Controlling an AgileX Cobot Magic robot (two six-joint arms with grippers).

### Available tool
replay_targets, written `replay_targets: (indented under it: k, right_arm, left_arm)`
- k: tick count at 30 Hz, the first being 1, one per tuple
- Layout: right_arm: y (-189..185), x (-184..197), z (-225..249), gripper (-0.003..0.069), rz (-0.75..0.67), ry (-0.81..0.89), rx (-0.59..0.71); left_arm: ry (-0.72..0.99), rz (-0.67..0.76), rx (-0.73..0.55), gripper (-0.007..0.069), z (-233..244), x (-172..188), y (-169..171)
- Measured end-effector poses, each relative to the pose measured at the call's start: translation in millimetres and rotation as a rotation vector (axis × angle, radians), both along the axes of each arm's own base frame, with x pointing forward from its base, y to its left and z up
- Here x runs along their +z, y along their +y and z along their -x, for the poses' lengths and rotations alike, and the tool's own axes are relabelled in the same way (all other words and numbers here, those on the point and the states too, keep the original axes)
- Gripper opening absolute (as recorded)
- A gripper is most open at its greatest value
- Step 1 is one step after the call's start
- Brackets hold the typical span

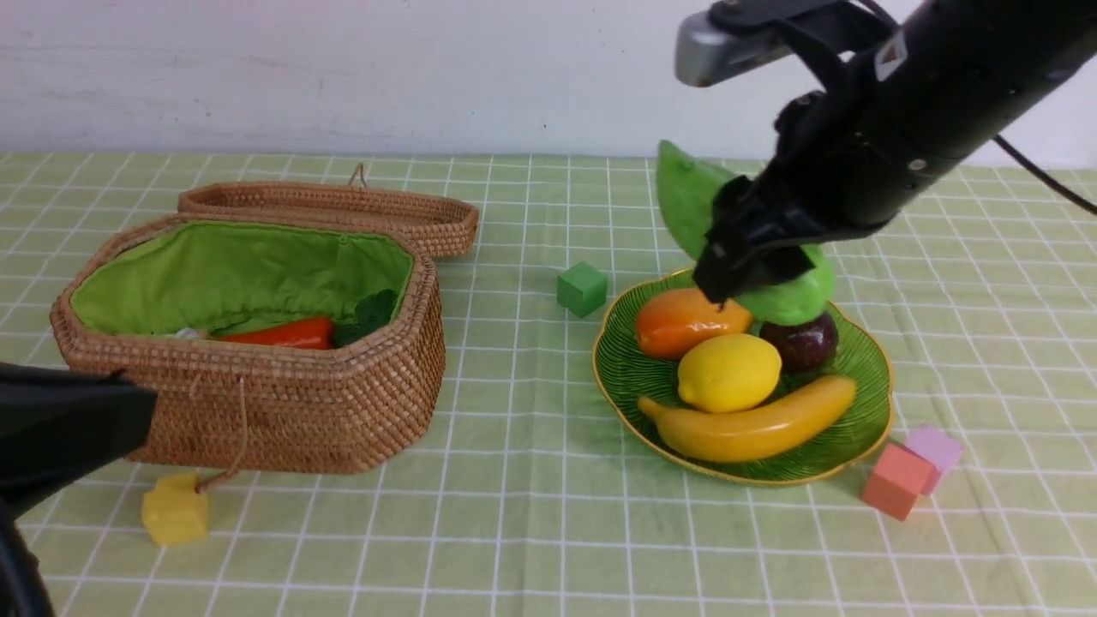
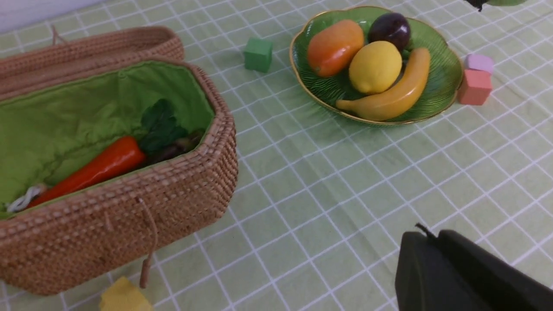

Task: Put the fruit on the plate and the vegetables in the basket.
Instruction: Take a chayote with your right arm and place it on the basket on the left.

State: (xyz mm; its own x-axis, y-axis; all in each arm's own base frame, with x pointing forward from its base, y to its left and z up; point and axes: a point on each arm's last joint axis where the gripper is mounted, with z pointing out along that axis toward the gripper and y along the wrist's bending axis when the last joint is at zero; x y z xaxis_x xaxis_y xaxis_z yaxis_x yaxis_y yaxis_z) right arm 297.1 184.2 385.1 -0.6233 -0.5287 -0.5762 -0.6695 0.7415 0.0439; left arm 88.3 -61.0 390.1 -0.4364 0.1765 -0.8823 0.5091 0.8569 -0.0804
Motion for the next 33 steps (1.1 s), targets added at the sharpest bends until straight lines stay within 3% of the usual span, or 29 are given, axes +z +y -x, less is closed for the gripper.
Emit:
replay_targets:
  k: [8, 22, 33]
  right_arm:
    - [55.9, -4.0, -2.4, 0.0452, -0.18, -0.073, 0.075]
    - [186.1, -31.9, -38.3, 0.0452, -0.436, -0.256, 0.276]
    - [218.1, -61.0, -64.9, 0.0452, -0.445, -0.366, 0.322]
  left_arm:
    - [-0.004, -0.002, 0.096, 0.0026, -4.1, 0.2, 6.7]
    - [-0.018, -0.02, 0.354, 0.0029, -11.7, 0.7, 27.1]
    - [-0.003, -0.045, 0.443, 0.0031, -12.1, -1.0, 35.1]
